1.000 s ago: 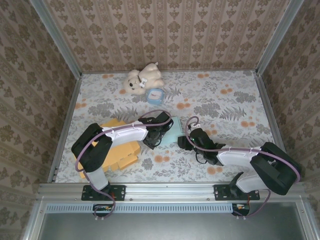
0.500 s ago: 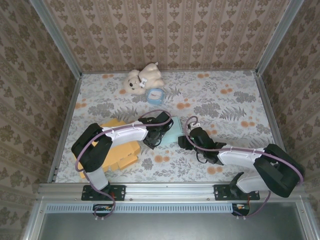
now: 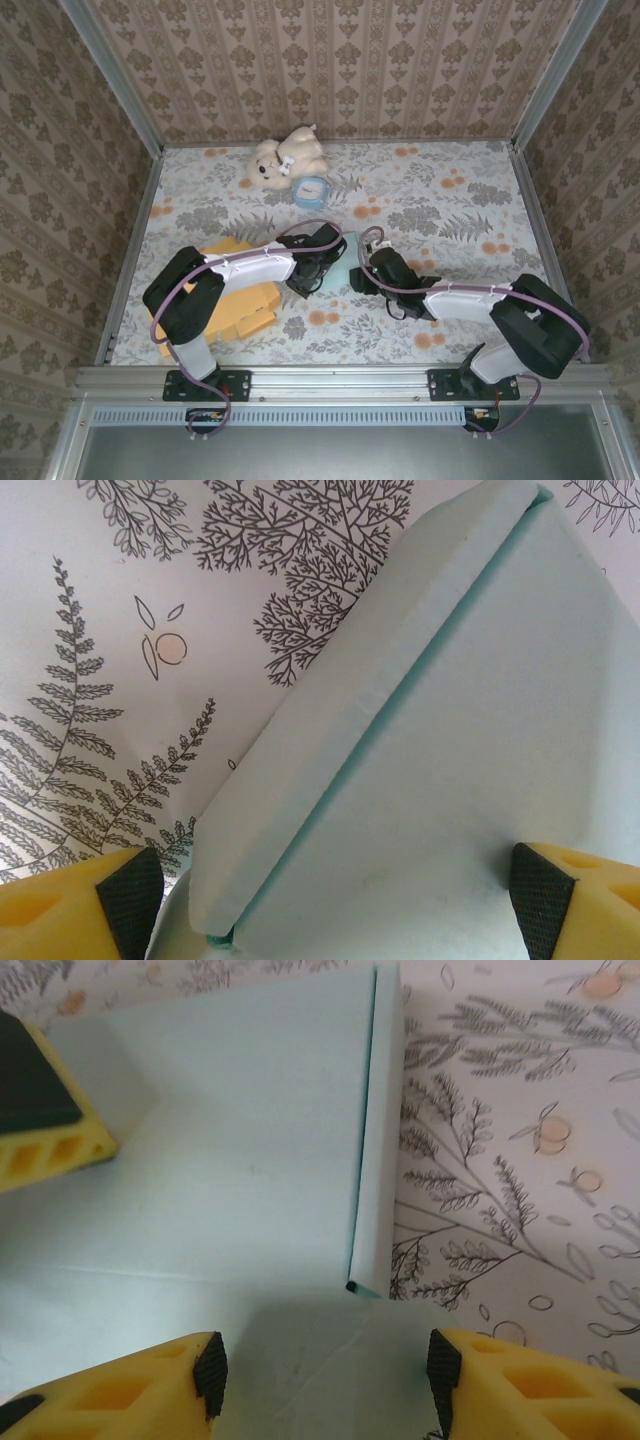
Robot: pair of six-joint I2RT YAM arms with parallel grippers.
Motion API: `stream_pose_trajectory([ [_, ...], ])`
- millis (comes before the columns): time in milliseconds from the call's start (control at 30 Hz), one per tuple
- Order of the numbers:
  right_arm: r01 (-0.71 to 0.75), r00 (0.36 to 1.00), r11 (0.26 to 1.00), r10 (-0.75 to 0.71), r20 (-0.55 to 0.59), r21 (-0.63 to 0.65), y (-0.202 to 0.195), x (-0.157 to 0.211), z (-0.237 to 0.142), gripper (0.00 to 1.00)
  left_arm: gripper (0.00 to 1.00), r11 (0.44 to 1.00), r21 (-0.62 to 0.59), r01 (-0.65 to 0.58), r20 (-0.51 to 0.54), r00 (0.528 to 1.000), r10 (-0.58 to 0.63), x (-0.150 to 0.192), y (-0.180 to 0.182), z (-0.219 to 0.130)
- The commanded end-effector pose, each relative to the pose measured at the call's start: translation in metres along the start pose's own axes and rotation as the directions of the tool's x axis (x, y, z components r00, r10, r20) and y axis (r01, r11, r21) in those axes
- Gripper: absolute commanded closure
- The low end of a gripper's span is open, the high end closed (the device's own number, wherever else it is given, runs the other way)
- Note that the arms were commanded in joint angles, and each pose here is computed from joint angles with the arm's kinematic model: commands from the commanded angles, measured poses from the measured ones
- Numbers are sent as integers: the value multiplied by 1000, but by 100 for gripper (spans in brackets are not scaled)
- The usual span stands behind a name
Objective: Fold the paper box
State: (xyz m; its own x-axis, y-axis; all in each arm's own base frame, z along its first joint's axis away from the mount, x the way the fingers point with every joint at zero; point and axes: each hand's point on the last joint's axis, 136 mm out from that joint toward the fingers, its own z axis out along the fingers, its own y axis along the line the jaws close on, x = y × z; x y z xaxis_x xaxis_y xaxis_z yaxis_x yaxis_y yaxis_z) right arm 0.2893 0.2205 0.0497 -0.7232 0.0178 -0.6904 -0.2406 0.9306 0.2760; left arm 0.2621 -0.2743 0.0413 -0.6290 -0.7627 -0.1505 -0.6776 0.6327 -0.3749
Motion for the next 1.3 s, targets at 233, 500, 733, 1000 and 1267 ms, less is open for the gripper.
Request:
stream_pose_trajectory([
  [233,-52,998,985,46,-38,-165,30,7,2,44,10,989,-146,-13,-7,1000,12,0,41,20],
  [500,-30,999,993,28,-21,-113,20,5,-2,47,10,989,-149,-13,-9,1000,12,-1,42,21],
  [733,-15,1000,997,14,-25,-72,11,12,1,48,10,988,-154,-8,-7,1000,7,-3,44,22],
  [1000,-8,1000,999,7,-17,-37,3,14,5,51,10,987,-160,-9,-11,1000,7,-2,46,24],
  [1267,-1,1000,1000,1,-11,-8,-2,15,6,50,10,987,-161,-8,-14,1000,6,-3,47,25],
])
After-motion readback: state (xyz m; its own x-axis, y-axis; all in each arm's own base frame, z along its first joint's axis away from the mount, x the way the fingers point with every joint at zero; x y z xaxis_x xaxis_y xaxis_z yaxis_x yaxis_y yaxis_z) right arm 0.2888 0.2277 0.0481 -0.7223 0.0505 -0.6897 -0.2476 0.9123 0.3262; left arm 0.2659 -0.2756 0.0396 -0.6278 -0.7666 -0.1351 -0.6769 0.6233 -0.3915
